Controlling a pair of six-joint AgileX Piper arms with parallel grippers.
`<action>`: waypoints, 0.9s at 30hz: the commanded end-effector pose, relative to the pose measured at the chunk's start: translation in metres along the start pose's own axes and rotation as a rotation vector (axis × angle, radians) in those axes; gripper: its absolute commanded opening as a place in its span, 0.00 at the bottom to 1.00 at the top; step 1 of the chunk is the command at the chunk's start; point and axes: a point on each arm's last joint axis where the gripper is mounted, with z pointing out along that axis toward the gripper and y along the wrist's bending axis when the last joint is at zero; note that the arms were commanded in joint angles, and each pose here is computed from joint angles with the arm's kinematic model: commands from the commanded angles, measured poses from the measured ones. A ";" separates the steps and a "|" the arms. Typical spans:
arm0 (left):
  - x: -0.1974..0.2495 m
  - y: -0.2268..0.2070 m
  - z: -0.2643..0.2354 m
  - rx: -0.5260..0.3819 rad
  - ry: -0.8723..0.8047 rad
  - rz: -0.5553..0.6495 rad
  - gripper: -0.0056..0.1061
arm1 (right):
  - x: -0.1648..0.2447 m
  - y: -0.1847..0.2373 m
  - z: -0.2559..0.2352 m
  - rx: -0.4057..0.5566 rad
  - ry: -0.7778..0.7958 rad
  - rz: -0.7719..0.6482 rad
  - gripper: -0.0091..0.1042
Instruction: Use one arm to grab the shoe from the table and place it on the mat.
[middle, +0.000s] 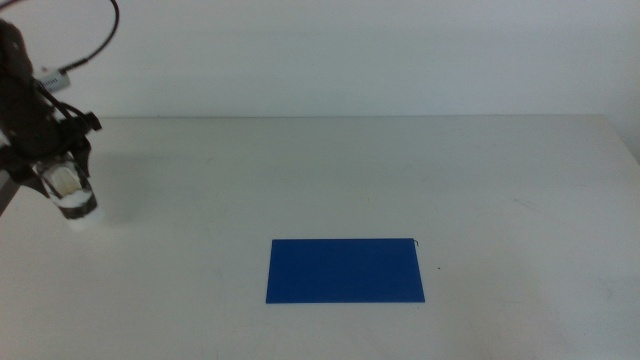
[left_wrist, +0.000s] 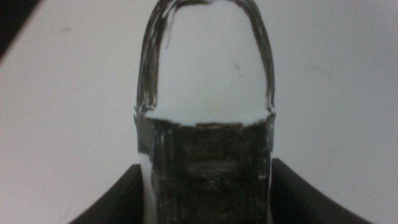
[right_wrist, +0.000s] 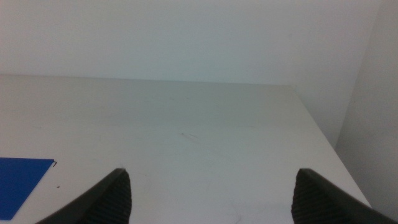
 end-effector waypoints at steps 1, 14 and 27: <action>-0.001 0.001 -0.063 0.047 -0.095 0.002 0.04 | -0.011 0.000 -0.003 0.004 -0.109 -0.021 0.67; 0.093 0.005 -0.129 -0.007 -0.176 0.048 0.04 | -0.011 0.000 -0.003 0.004 -0.109 -0.021 0.67; 0.155 -0.067 -0.154 0.120 -0.132 0.115 0.04 | -0.011 0.000 -0.003 0.004 -0.109 -0.021 0.67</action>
